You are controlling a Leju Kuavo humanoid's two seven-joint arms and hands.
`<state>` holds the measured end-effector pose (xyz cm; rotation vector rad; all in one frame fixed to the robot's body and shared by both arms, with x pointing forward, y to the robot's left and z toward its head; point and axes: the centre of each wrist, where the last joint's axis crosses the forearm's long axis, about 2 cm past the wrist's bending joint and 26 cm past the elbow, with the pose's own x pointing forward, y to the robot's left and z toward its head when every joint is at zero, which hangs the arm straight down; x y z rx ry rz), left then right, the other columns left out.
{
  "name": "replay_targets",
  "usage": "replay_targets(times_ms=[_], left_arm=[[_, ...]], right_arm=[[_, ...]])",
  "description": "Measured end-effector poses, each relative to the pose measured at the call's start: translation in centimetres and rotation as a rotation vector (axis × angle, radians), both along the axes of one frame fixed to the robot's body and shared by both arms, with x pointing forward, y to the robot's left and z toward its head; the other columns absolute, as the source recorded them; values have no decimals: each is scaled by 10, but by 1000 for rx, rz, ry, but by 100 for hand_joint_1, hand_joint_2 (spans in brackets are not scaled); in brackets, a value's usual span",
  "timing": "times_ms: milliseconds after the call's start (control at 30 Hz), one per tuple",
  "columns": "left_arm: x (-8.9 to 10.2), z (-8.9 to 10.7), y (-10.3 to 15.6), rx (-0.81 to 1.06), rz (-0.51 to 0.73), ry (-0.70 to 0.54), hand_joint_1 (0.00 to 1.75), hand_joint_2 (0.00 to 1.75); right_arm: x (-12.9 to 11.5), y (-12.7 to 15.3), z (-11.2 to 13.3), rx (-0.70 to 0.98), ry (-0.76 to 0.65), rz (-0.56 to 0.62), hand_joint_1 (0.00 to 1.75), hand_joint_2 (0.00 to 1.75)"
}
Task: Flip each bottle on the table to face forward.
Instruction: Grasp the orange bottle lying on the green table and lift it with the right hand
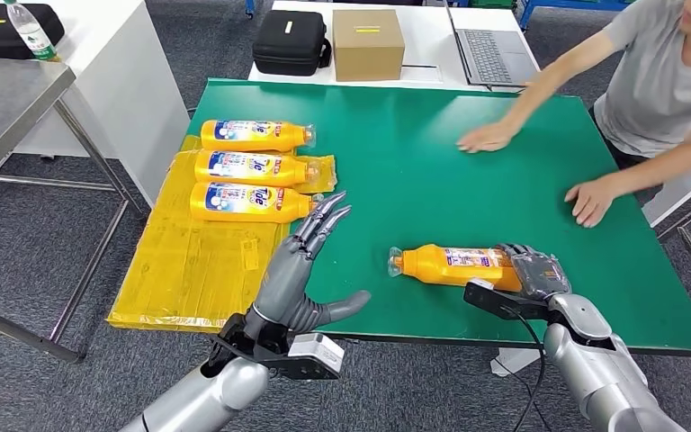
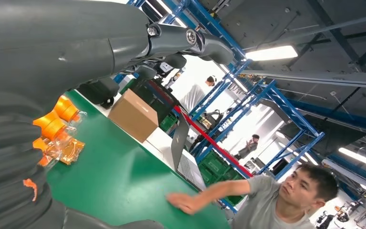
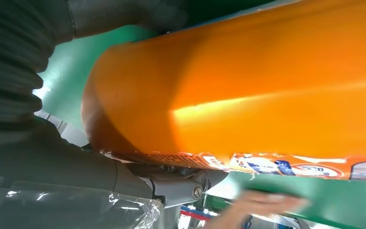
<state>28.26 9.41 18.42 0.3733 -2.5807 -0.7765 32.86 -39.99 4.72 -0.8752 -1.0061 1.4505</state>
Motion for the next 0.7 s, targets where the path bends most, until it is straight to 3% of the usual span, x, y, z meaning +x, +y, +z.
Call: replay_targets(times_ms=[133, 300, 433, 700], left_arm=[[0, 0, 0, 4, 1, -2, 0, 175], [-1, -1, 0, 7, 19, -18, 0, 175], [-1, 0, 0, 1, 23, -24, 0, 175], [0, 0, 0, -3, 22, -25, 0, 175]], right_arm=[[-3, 0, -3, 81, -8, 23, 175, 175], [-20, 11, -20, 488, -145, -78, 175, 175], [-31, 19, -29, 539, -215, -113, 175, 175], [-35, 23, -33, 570, -224, -136, 175, 175]])
